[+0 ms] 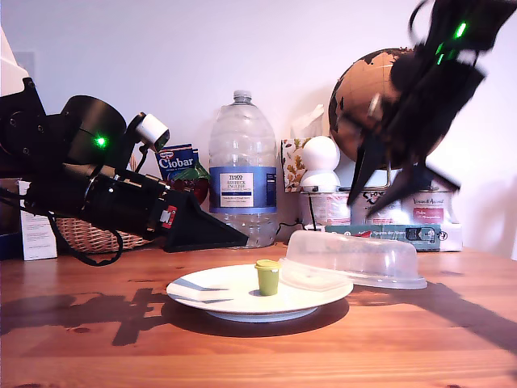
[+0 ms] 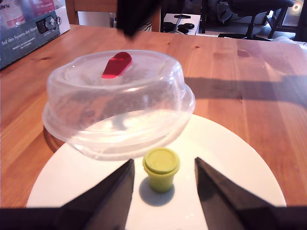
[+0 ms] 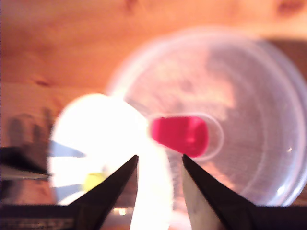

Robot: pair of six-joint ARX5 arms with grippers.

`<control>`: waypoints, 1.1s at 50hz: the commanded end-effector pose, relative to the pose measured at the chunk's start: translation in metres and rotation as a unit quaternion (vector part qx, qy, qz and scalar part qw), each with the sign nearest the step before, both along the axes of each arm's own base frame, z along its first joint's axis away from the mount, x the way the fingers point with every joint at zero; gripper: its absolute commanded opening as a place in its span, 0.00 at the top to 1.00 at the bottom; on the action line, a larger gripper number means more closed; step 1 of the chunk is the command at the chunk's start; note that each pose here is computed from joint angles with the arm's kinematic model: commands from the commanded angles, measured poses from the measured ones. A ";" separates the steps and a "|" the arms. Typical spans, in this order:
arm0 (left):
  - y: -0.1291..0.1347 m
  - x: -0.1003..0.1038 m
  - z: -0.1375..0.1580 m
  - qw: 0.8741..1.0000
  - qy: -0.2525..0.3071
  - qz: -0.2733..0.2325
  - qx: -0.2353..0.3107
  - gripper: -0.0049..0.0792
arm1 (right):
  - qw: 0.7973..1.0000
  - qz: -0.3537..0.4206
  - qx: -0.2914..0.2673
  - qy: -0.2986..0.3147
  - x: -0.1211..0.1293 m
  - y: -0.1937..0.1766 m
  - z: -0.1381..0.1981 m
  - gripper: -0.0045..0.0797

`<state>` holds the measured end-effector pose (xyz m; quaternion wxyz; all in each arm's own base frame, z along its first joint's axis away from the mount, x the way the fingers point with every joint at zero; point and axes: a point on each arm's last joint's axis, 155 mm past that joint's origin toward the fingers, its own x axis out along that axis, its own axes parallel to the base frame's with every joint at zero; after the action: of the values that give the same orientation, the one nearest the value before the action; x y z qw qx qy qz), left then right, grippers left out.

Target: Lift the plastic dome with your right arm while removing the green coffee capsule from the plate using your left arm.

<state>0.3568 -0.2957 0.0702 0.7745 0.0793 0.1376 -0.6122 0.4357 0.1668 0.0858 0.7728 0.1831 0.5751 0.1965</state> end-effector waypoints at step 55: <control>0.000 -0.001 -0.010 1.000 0.008 -0.004 0.003 0.51 | 1.000 -0.012 -0.020 0.021 0.010 -0.005 -0.038 0.65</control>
<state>0.3568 -0.2957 0.0702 0.7745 0.0791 0.1379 -0.6122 0.4484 0.1550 0.0661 0.7795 0.1772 0.5756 0.1724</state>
